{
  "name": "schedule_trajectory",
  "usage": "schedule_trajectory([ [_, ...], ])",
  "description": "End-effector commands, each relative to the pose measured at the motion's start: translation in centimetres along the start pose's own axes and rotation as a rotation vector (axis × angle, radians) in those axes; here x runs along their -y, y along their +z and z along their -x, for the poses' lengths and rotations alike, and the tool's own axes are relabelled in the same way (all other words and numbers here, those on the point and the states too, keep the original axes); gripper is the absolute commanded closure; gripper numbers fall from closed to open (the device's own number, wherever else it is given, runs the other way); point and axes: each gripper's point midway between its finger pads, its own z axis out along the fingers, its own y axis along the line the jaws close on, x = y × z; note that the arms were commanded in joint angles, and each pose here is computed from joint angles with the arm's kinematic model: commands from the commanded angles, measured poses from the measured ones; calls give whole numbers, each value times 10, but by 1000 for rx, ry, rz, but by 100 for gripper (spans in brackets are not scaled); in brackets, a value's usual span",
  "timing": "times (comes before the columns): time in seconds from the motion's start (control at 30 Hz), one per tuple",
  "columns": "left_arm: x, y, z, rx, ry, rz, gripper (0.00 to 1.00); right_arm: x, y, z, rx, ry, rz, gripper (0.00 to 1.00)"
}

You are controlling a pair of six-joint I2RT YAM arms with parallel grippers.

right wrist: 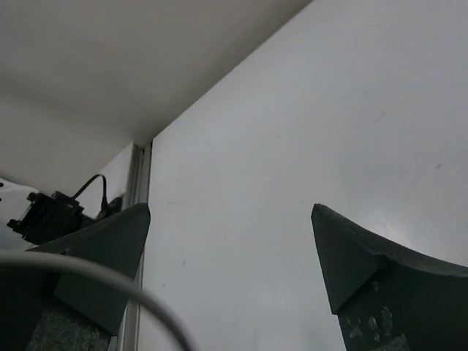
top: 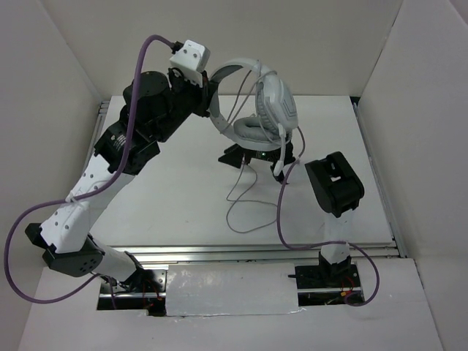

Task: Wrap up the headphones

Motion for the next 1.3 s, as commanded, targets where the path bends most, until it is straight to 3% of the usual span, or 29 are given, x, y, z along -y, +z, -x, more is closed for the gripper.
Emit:
schedule_trajectory([
  [0.0, -19, -17, 77, 248, -116, 93, 100, -16, 0, -10, 12, -46, 19, 0],
  [0.2, -34, -14, 81, 271, -164, 185, 100, -33, 11, -60, -76, 18, 49, 0],
  [0.33, -56, -1, 67, 258, -176, 330, 100, -72, 9, -91, -102, 69, 140, 1],
  [0.43, -77, 11, 57, 244, -191, 431, 100, -97, -12, -126, -136, 147, 147, 3],
  [0.67, -106, 41, 24, 184, -212, 552, 100, -136, -35, -153, -170, 181, 122, 11],
  [0.77, -128, 52, 12, 179, -258, 586, 100, -159, -40, -149, -161, 151, 156, 29],
  [0.93, -162, 70, -25, 116, -300, 673, 100, -181, -42, -142, -199, 80, 133, 76],
  [0.97, -166, 75, -35, 98, -296, 688, 100, -189, -44, -139, -219, 52, 121, 100],
  [1.07, -180, 78, -53, 68, -280, 750, 100, -215, -43, -116, -187, -70, 108, 100],
  [1.1, -184, 81, -62, 52, -288, 766, 100, -213, -48, -119, -226, -62, 55, 100],
  [1.27, -212, 87, -100, -10, -280, 874, 100, -237, -70, -73, -170, -195, -97, 100],
])
